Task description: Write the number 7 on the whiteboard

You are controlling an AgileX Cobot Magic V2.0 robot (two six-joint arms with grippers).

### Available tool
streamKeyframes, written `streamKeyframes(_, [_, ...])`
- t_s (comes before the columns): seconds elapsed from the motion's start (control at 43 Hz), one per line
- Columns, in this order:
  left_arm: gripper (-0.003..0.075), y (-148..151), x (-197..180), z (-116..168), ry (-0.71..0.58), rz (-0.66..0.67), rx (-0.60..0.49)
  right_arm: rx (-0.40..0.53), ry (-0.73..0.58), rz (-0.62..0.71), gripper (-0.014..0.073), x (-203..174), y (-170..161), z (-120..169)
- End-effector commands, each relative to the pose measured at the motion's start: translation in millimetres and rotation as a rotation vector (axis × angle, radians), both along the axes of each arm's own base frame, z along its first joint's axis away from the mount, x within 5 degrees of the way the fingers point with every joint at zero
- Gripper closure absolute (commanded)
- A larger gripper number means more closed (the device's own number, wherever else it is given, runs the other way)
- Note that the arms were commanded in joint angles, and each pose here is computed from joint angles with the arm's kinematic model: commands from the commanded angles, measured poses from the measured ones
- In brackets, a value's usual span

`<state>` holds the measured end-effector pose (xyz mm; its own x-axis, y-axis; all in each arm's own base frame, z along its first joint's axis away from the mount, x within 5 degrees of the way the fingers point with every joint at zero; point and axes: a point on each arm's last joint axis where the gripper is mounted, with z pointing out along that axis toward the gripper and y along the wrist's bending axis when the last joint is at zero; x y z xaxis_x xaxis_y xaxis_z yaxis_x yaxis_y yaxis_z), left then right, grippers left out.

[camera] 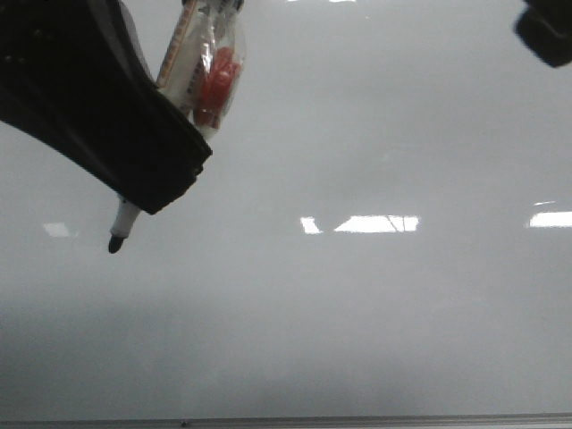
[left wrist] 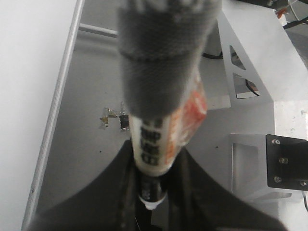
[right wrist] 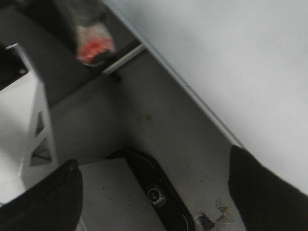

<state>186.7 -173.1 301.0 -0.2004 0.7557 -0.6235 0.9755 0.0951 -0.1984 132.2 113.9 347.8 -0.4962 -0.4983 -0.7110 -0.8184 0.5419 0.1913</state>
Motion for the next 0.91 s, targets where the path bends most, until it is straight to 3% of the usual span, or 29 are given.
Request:
streamKeyframes(0.0, [0.0741, -3, -6, 19, -0.019, -0.006, -0.076, 0.055, -0.019, 0.124, -0.0037, 9, 24, 20])
streamKeyframes(0.419, [0.0741, -4, -6, 19, -0.028, -0.019, -0.087, 0.025, 0.093, 0.325, -0.0037, 58, 84, 46])
streamKeyframes(0.744, [0.0741, -4, -6, 20, -0.026, -0.018, -0.090, 0.017, 0.163, 0.347, -0.0036, 77, 99, 35])
streamKeyframes(0.814, [0.0741, -4, -6, 20, -0.024, -0.017, -0.095, 0.018, 0.162, 0.345, 0.0002, 77, 100, 35])
streamKeyframes(0.884, [0.0741, -4, -6, 20, -0.021, -0.016, -0.100, 0.020, 0.163, 0.346, 0.0110, 77, 100, 35])
